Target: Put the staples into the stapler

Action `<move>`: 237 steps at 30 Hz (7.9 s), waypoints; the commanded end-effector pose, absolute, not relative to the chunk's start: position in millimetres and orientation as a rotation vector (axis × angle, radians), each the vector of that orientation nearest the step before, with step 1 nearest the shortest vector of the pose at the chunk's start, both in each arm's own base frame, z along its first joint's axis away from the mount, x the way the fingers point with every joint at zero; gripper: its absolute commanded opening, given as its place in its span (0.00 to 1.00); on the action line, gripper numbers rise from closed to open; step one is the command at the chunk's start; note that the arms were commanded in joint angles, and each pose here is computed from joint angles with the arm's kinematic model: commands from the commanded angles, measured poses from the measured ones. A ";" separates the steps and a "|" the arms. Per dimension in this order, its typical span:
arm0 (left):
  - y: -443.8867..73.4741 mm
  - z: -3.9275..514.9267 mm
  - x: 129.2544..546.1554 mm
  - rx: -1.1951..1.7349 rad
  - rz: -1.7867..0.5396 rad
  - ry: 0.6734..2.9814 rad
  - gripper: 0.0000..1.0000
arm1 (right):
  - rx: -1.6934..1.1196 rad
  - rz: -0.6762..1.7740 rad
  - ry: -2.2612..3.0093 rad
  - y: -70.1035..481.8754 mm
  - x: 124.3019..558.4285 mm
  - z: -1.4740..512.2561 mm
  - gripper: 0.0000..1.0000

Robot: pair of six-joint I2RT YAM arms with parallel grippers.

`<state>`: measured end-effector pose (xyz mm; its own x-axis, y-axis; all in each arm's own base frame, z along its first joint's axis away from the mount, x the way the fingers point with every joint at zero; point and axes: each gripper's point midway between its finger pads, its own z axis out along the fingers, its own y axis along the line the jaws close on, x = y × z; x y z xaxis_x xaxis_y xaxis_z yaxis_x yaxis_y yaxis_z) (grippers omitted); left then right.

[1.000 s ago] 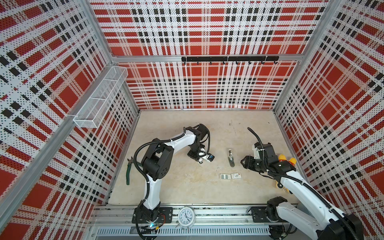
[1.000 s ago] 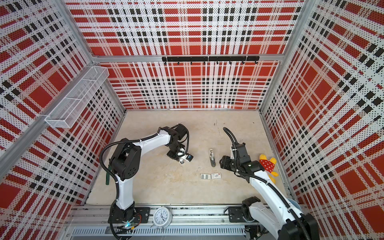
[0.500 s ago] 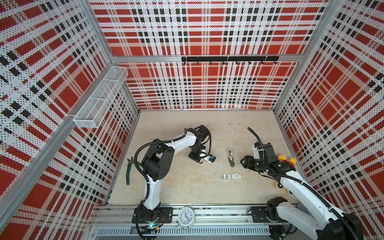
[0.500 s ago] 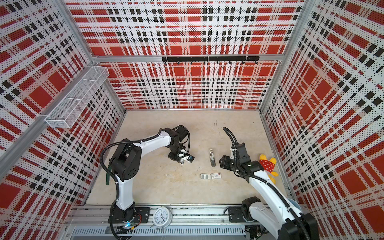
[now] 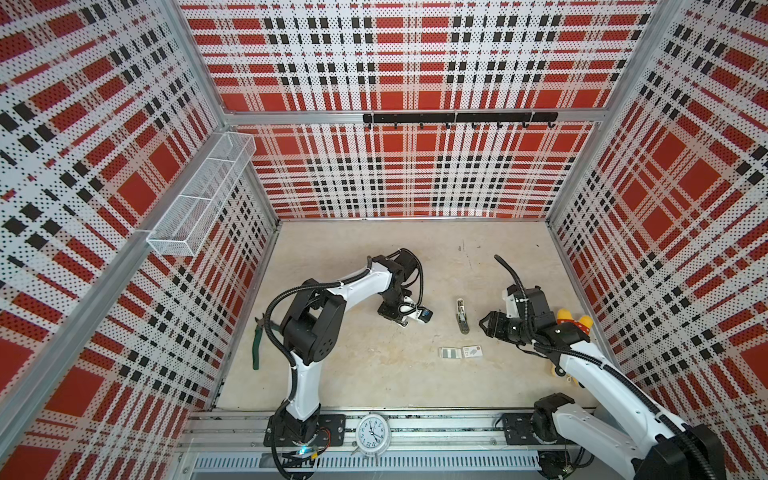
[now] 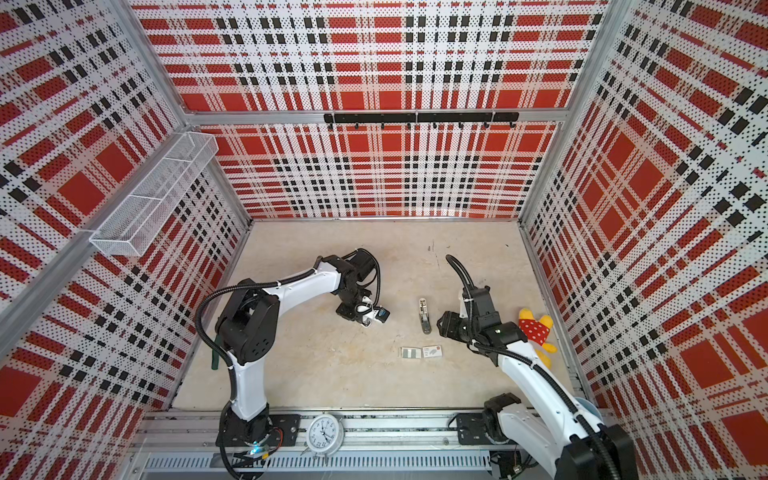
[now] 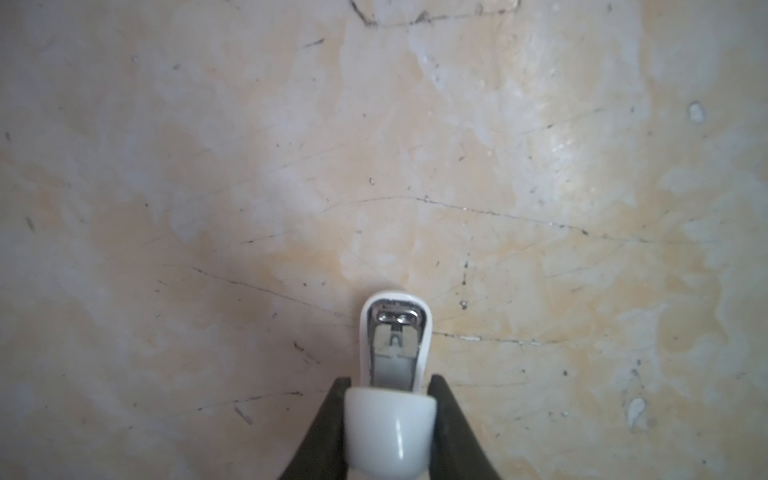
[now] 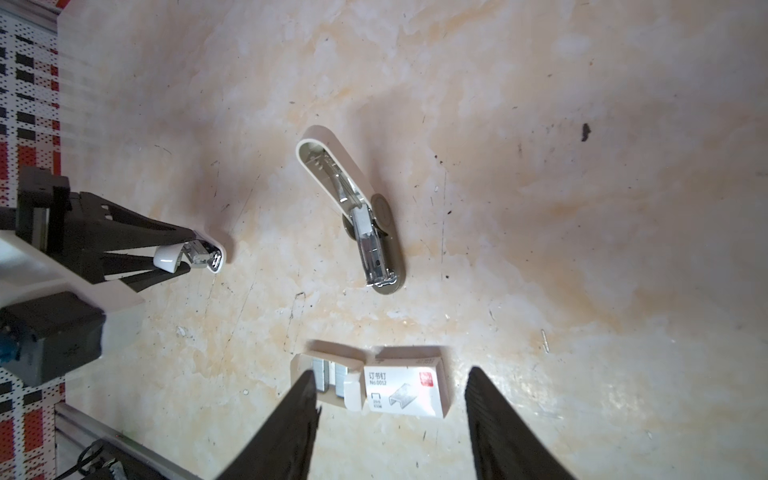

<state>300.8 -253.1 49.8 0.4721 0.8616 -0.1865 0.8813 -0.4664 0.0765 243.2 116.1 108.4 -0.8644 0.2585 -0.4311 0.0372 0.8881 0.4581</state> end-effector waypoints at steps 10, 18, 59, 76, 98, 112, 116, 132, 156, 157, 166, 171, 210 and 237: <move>-304.7 123.8 297.1 2.188 -0.350 1.658 0.13 | 0.060 1.021 2.478 176.4 263.4 129.1 0.55; -325.7 136.2 277.3 2.134 -0.315 1.656 0.13 | -0.072 1.141 2.479 216.4 271.5 129.6 0.50; -368.2 187.6 251.7 1.958 -0.508 1.645 0.08 | -0.080 1.212 2.473 237.3 269.2 109.6 0.26; -377.9 216.6 263.1 1.801 -0.649 1.679 0.08 | -0.090 1.306 2.366 245.9 265.5 126.8 0.28; -381.4 222.0 270.8 1.633 -0.992 1.803 0.08 | -0.315 1.248 2.084 226.4 232.5 176.8 0.53; -392.6 238.4 252.5 1.584 -1.280 1.804 0.08 | -0.409 1.291 1.935 241.0 245.4 217.0 0.53; -394.8 244.1 251.5 1.573 -1.357 1.802 0.07 | -0.414 1.332 1.921 245.8 246.7 217.2 0.52; -397.0 245.0 242.6 1.594 -1.490 1.797 0.10 | -0.405 1.324 1.906 243.5 245.9 224.6 0.37; -390.4 248.1 235.8 1.665 -1.381 1.785 0.47 | -0.322 1.211 1.961 231.0 255.7 210.4 0.19; -389.6 247.7 235.2 1.669 -1.372 1.780 0.49 | -0.321 1.213 1.962 231.4 255.8 210.1 0.19; -374.3 255.3 252.5 1.593 -1.311 1.788 0.62 | -0.294 1.182 2.006 230.1 261.7 201.4 0.19; -352.2 267.6 272.3 1.510 -1.259 1.796 0.64 | -0.265 1.154 2.040 227.6 265.6 192.8 0.19; -220.1 285.4 407.2 0.712 -0.640 2.062 0.64 | 0.021 0.472 2.558 282.1 292.4 71.9 0.20; -224.6 253.5 409.2 0.725 -0.716 2.145 0.64 | 0.061 0.170 2.727 275.7 290.0 25.8 0.31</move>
<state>409.4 -225.3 260.8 -0.5323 0.2690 -0.8027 0.6905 0.6866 -0.2278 289.5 276.5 28.9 -0.9175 0.0551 -0.3938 -0.0039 0.9890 0.1476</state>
